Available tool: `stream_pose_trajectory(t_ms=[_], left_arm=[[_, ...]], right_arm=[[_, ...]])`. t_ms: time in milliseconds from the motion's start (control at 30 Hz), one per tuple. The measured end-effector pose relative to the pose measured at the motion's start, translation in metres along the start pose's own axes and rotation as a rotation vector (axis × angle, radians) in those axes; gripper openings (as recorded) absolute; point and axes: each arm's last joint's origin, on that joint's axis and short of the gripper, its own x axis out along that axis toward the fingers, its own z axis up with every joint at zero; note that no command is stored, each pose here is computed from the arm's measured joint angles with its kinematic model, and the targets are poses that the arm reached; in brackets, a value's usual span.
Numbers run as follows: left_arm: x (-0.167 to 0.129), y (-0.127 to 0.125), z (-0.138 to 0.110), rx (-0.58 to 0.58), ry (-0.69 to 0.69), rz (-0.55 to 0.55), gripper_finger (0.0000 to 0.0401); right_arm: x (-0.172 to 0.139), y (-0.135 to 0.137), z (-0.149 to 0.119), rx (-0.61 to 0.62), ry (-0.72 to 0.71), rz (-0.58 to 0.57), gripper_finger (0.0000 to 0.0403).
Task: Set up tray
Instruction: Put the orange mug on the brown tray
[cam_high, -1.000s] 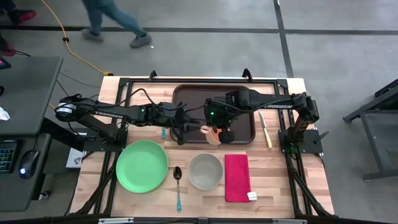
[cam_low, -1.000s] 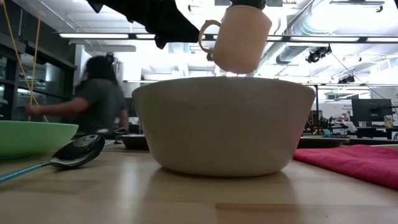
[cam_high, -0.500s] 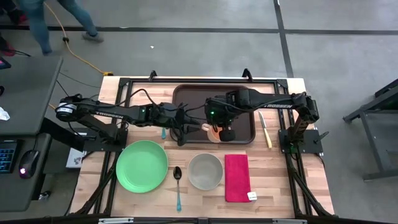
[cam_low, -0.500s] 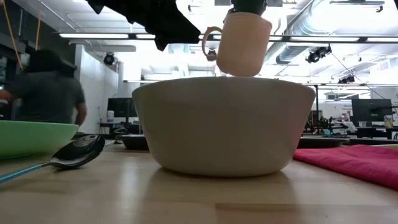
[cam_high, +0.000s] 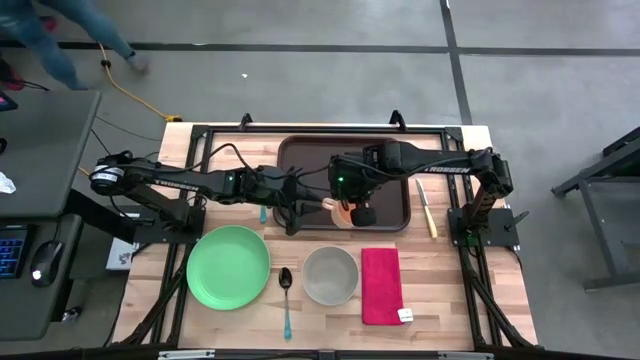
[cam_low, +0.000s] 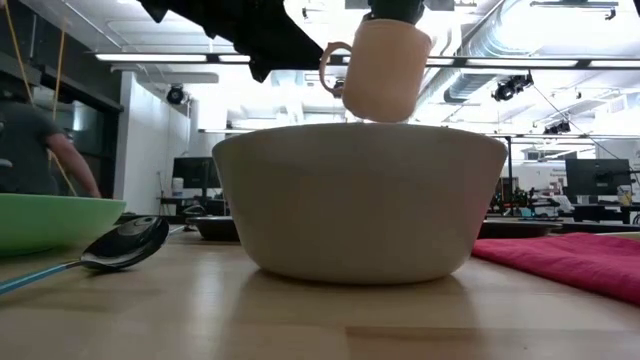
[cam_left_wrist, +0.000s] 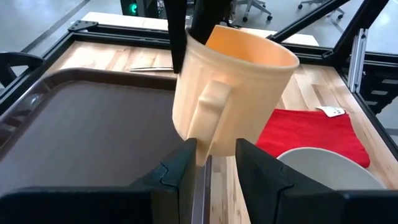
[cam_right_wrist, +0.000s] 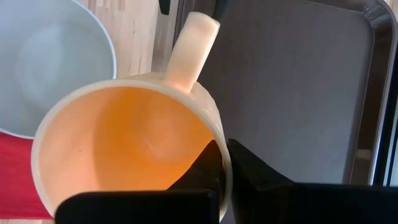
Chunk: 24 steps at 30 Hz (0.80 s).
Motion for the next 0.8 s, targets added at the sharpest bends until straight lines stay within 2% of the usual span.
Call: stream_pose_trajectory(t_ms=[800], left_arm=[[0.0001,0.0011,0.0015,0.011,-0.018,0.038,0.0145]], right_arm=[[-0.0003,0.0014,0.0057,-0.009,-0.059,0.011,0.0000]])
